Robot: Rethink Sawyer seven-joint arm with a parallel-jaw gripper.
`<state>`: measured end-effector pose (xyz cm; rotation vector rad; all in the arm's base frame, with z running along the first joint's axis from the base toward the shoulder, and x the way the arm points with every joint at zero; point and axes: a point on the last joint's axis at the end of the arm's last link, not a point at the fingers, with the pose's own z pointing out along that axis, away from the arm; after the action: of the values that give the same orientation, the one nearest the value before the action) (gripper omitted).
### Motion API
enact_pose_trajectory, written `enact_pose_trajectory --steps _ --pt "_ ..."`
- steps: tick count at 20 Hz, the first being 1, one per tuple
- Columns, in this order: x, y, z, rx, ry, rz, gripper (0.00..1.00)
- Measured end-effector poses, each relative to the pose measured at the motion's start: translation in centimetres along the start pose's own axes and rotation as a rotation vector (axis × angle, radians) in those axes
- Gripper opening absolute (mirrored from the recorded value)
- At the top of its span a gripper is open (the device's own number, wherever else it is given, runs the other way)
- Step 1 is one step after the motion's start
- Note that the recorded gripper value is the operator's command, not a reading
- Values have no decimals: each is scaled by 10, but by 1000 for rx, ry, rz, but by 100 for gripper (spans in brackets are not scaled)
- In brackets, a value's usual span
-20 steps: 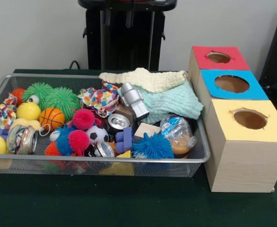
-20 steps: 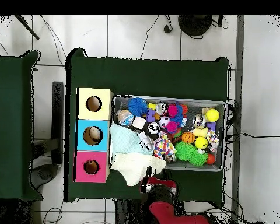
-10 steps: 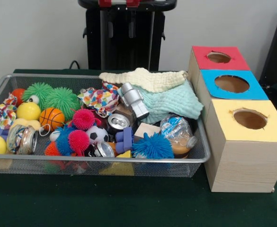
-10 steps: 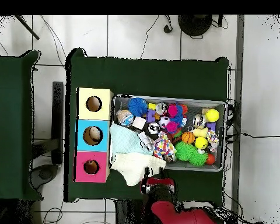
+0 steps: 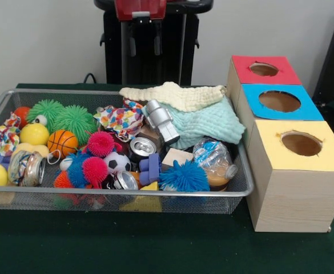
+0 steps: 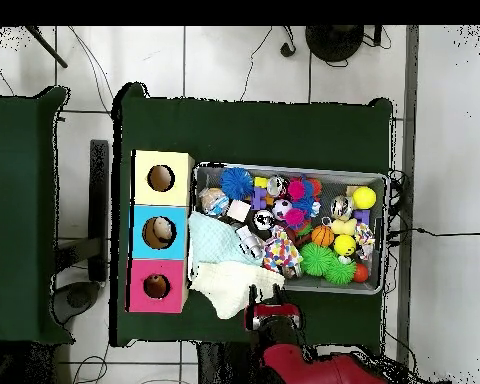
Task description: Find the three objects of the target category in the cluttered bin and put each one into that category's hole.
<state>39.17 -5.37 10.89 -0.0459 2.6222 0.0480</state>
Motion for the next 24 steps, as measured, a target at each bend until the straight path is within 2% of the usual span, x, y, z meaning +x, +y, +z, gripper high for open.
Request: enact_pose_trajectory --steps 8,14,22,24 --pt "28 -27 3 12 44 -21 100" --pt "52 -43 12 20 83 10 100" --pt "70 -62 30 16 62 47 100" --pt "77 -75 41 26 64 51 100"
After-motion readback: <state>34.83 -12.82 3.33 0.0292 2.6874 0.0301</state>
